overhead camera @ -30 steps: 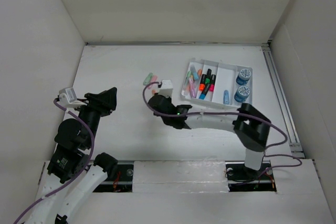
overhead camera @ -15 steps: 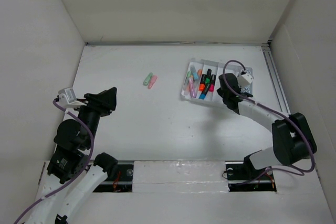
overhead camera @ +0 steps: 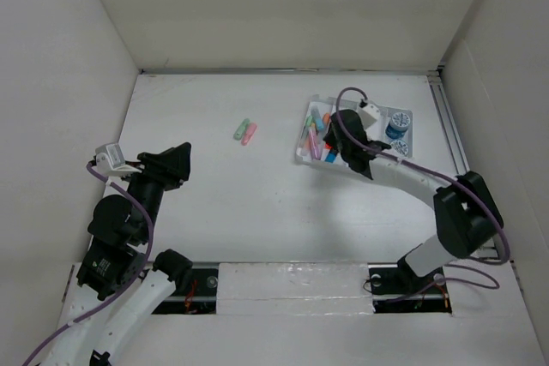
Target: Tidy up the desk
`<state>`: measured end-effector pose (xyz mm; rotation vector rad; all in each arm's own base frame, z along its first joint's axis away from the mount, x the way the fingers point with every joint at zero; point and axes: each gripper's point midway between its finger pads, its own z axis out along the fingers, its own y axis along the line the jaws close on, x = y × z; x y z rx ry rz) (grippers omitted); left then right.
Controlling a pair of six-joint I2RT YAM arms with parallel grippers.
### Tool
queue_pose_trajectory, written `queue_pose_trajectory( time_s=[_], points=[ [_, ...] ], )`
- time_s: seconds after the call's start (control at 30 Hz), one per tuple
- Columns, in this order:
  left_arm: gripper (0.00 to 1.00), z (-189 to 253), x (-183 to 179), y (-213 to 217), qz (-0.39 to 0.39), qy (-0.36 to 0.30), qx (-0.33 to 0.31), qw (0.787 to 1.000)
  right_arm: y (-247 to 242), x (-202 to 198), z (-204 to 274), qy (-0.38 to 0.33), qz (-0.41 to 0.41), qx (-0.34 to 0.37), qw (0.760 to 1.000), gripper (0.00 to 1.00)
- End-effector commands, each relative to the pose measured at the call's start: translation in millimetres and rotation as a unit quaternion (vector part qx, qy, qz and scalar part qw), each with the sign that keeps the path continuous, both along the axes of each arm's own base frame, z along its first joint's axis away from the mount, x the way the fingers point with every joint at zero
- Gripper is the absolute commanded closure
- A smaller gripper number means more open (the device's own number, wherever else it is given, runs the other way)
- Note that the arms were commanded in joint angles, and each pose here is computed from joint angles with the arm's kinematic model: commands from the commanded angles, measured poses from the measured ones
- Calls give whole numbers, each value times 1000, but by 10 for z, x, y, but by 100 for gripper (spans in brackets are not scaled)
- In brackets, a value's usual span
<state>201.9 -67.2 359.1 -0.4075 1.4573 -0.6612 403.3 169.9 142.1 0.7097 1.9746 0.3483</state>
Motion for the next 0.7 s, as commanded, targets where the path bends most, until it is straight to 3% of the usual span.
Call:
queue_pose_trajectory(
  time_s=[0.0,0.03,0.1,0.13,0.17,0.23,0.27,0.47,0.67],
  points=[
    [54,173,-20,-16,-7,-29,-7,1000,839,127,112,-29,92,19,995,100],
    [54,172,-13,-21,-7,-28,-7,1000,1168,140,271,-39,114,20,993,100],
    [54,157,-12,-24,-8,-27,-6,1000,1374,246,207,-32,117,-23,992,82],
    [54,162,-9,-25,-8,-28,-6,1000,1484,232,-209,18,129,-71,989,74],
    [54,164,-15,-22,-8,-28,-6,1000,1696,441,77,-4,142,-68,988,60],
    [54,167,-15,-24,-9,-28,-5,1000,1830,496,-312,45,156,-114,980,52],
    [54,167,-14,-19,-7,-28,-6,1000,2025,592,-84,20,163,-111,980,46],
    [54,181,-22,-24,-9,-30,-7,999,2355,717,-390,52,201,-133,969,32],
    [53,188,-35,-13,-8,-32,-8,999,2640,824,-396,53,223,-125,965,31]
  ],
)
